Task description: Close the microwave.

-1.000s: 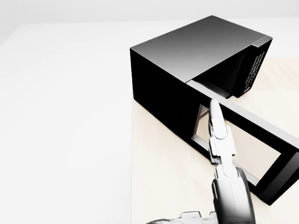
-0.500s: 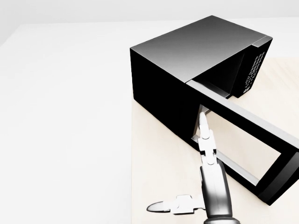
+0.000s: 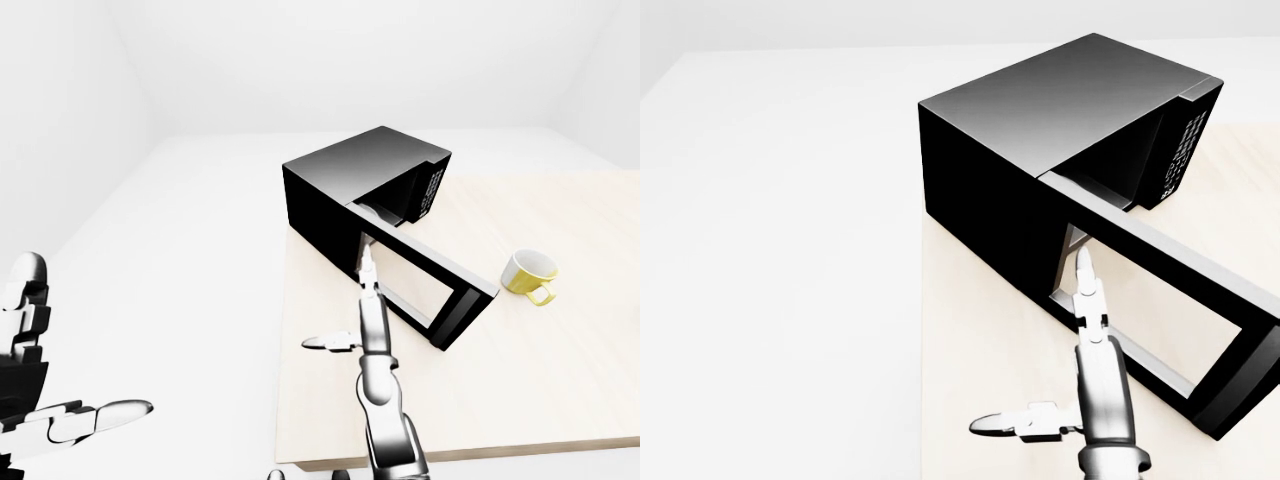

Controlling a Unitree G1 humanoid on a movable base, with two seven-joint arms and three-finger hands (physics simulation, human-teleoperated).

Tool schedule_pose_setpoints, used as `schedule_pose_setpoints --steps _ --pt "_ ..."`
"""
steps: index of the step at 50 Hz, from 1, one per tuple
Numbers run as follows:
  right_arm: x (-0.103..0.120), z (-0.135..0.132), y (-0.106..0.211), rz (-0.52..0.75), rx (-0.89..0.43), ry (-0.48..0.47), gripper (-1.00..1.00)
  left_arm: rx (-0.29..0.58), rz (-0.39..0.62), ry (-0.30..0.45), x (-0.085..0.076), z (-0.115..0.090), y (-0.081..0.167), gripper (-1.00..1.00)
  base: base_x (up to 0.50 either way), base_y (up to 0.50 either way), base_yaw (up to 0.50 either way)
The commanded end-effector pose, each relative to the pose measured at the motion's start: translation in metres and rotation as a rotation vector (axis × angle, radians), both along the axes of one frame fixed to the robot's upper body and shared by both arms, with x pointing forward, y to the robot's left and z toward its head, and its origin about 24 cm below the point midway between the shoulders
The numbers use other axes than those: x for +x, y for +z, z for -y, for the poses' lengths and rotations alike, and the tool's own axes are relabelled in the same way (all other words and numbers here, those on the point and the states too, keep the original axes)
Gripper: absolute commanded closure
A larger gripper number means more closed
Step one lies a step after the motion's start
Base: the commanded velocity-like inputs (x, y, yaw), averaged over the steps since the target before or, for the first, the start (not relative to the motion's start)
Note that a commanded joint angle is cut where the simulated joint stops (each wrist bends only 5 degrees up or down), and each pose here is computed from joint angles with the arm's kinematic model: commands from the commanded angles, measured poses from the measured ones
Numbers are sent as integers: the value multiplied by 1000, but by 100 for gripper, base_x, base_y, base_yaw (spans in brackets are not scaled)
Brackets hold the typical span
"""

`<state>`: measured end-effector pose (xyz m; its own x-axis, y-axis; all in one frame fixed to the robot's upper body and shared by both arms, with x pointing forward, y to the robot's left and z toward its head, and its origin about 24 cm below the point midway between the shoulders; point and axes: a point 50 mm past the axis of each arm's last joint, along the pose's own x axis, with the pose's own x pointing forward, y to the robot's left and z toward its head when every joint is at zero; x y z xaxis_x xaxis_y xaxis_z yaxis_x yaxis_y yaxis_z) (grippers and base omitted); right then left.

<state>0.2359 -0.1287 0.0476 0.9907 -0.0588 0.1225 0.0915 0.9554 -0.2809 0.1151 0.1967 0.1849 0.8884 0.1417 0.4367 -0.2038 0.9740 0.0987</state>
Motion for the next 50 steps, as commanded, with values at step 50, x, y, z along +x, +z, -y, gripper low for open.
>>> schedule_pose_setpoints --steps 50 --pt "96 17 15 -30 -1 -70 -100 11 -39 8 -3 -1 -4 -100 0 0 0"
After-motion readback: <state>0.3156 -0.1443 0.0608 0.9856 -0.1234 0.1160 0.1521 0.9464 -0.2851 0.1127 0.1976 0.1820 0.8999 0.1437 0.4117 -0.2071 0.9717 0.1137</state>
